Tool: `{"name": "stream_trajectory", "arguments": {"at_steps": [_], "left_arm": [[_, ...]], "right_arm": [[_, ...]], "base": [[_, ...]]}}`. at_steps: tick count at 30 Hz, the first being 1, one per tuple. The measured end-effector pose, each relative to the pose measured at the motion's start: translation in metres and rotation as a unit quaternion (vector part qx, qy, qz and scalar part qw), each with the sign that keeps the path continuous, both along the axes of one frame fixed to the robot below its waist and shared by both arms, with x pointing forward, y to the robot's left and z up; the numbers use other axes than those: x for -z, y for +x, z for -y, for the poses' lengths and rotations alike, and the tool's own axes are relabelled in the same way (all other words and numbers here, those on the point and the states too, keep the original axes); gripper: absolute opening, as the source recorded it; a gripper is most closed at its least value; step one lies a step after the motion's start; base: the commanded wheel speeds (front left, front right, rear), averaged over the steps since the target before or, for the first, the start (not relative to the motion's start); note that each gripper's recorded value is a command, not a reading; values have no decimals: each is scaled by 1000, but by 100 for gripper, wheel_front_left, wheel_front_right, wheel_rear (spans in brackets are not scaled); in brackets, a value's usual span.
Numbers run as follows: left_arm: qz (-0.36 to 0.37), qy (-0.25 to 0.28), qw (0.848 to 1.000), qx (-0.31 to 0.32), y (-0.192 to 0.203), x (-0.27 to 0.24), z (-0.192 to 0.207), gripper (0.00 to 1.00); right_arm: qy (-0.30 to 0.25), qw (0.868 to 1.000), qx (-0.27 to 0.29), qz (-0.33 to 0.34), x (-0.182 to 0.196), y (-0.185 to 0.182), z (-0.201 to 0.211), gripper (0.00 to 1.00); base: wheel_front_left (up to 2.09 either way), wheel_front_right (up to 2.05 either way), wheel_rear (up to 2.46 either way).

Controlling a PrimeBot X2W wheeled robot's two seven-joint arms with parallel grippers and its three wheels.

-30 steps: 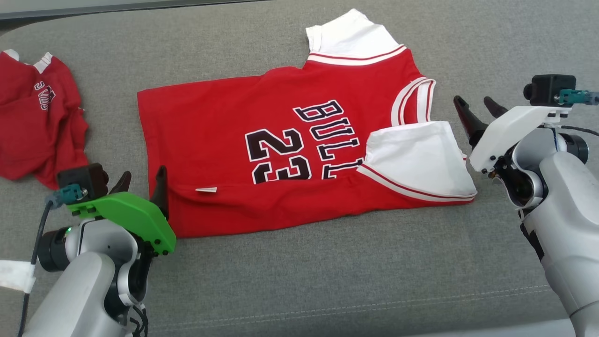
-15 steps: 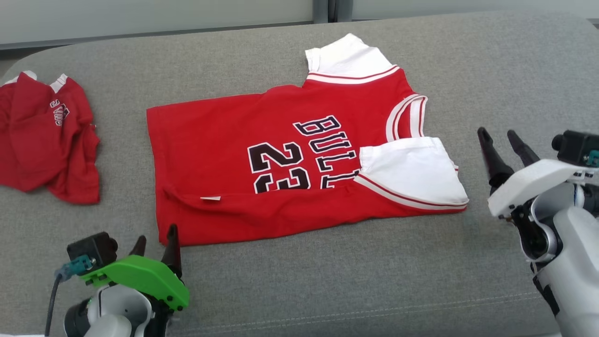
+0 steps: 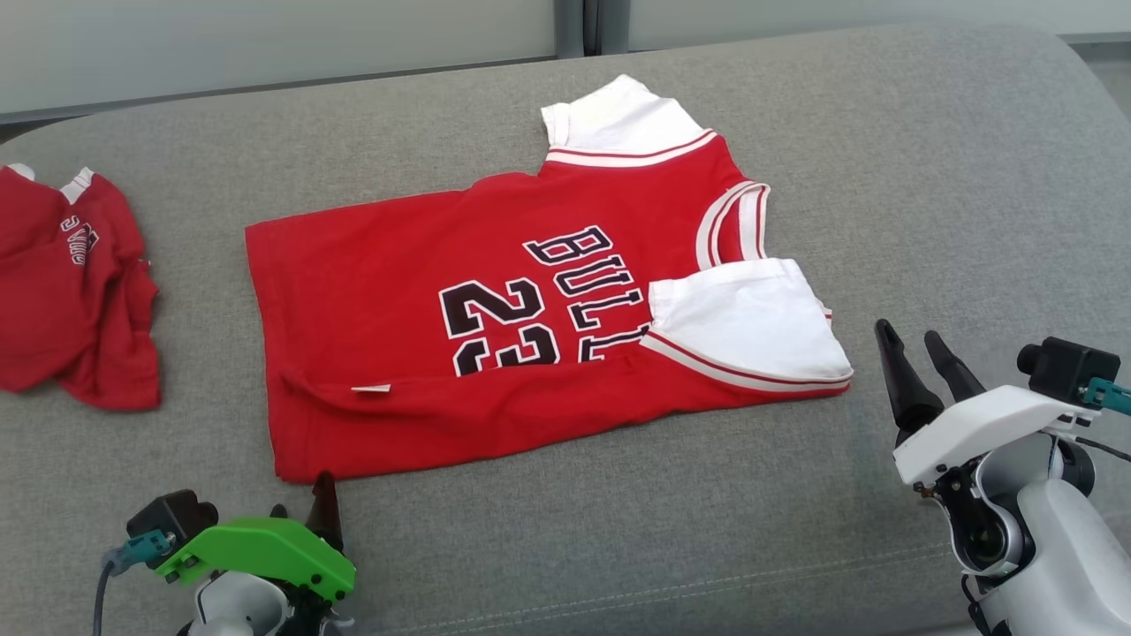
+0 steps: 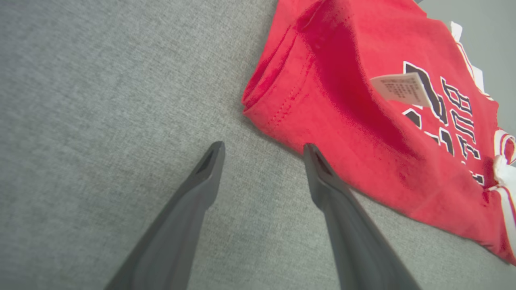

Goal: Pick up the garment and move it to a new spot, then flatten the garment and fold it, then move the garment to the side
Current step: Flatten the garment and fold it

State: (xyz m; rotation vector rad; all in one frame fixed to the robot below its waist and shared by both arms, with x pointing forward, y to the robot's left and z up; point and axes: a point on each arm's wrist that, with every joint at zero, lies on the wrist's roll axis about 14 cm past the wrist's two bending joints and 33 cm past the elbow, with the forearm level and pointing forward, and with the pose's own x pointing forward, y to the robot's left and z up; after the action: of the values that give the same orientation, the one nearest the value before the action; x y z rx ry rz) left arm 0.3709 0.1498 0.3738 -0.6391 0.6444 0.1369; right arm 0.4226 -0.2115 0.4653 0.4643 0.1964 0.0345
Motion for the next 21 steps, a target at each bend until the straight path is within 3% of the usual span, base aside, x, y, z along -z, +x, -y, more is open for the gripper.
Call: {"name": "stream_trajectory", "arguments": {"at_steps": [11,12,14,16,17,19,21], "left_arm": [[3,-20,1000,-21,22,14,4,100],[4,-20,1000,-21,24,15,4,94],[8,-24,999,-28,27,15,3,60],[9,-23,999,-32,29,17,1,35],[11,-23,999,-33,29,17,1,30],[13,-23,999,-34,30,18,-1,5],[17,-23,999,-33,32,17,-1,0]], "right_arm": [[10,999,14,-32,19,-13,4,100],[15,999,15,-36,21,-14,3,100],[26,998,15,-50,30,-17,-2,100],[32,997,17,-63,38,-20,-3,100],[34,997,17,-68,41,-21,-4,100],[38,996,18,-77,48,-21,-6,100],[41,996,17,-84,53,-20,-9,100]], "base": [[0,0,0],[0,0,0],[0,0,0],[0,0,0],[0,0,0],[0,0,0],[0,0,0]]}}
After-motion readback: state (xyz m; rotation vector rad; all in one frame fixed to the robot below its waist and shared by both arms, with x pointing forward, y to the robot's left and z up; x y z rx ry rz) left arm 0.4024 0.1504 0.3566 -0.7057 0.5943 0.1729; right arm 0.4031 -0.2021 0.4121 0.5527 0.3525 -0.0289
